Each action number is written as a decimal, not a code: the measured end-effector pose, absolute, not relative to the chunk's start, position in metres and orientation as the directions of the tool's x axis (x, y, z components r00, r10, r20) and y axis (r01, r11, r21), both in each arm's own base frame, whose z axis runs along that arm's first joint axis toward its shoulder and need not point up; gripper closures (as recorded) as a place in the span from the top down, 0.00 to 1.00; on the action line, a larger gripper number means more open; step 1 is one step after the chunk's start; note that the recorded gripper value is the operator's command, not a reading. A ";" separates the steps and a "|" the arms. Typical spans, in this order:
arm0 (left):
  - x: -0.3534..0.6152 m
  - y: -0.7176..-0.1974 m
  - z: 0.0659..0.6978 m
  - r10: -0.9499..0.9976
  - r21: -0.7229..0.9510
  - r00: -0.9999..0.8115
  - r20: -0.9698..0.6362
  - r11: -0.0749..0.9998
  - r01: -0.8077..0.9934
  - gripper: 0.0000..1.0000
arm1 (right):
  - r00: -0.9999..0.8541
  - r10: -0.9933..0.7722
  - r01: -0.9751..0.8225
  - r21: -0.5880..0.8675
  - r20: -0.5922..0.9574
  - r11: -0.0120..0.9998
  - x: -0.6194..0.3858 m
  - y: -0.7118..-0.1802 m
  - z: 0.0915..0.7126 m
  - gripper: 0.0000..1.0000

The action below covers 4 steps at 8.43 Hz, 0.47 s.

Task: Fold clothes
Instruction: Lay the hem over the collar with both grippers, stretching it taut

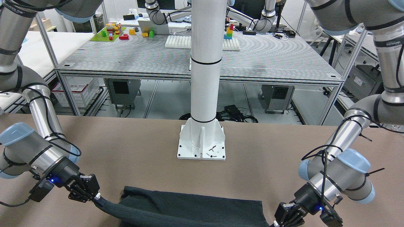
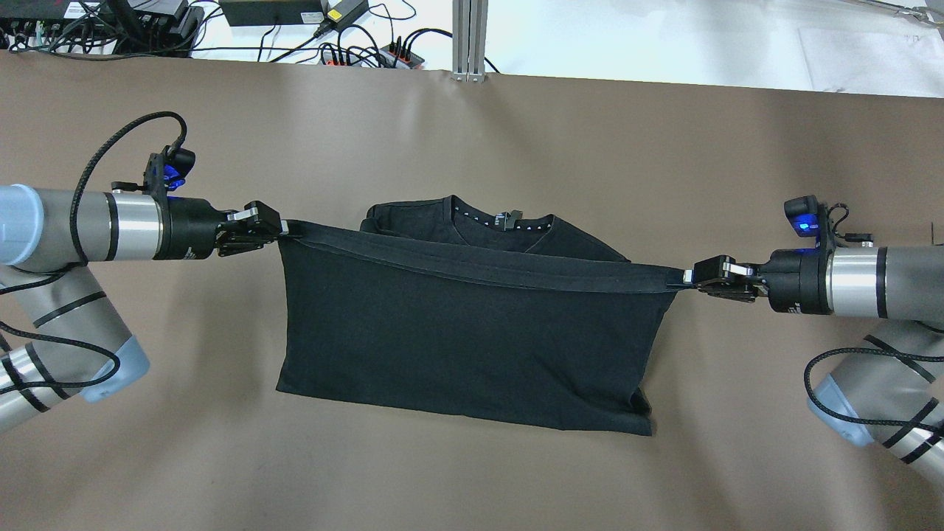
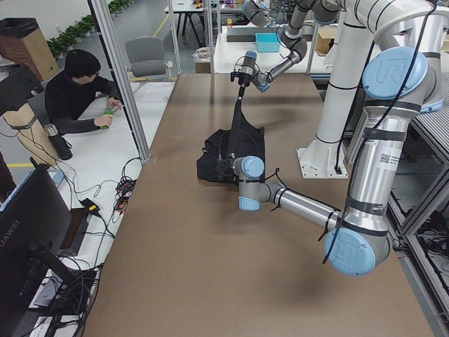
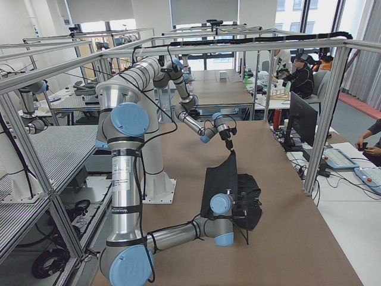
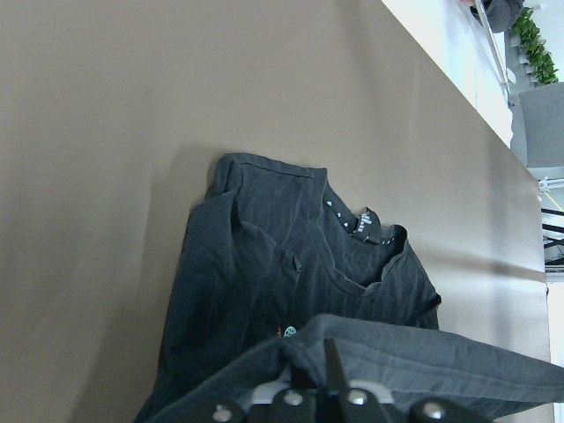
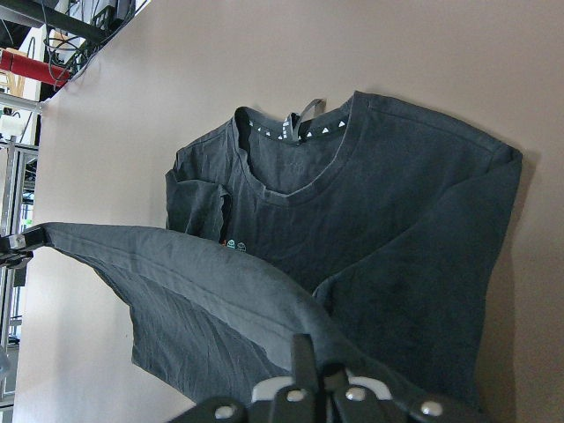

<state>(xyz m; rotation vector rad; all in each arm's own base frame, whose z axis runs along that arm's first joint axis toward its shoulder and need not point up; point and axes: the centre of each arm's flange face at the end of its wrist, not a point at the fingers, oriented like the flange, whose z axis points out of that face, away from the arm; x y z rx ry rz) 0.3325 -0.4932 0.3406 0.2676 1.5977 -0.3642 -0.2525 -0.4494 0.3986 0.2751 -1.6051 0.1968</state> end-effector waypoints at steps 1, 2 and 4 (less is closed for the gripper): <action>0.338 -0.500 0.332 -0.045 -0.070 -0.071 -0.996 0.917 0.394 0.00 | -0.037 -0.055 -0.298 0.042 0.998 0.954 -0.255 -0.453 0.400 0.00; 0.342 -0.504 0.323 -0.046 -0.076 -0.083 -0.995 0.915 0.397 0.00 | -0.035 -0.054 -0.298 0.041 0.998 0.954 -0.256 -0.455 0.400 0.00; 0.351 -0.514 0.303 -0.060 -0.090 -0.087 -0.994 0.912 0.401 0.00 | -0.028 -0.046 -0.307 0.035 0.999 0.951 -0.260 -0.459 0.402 0.00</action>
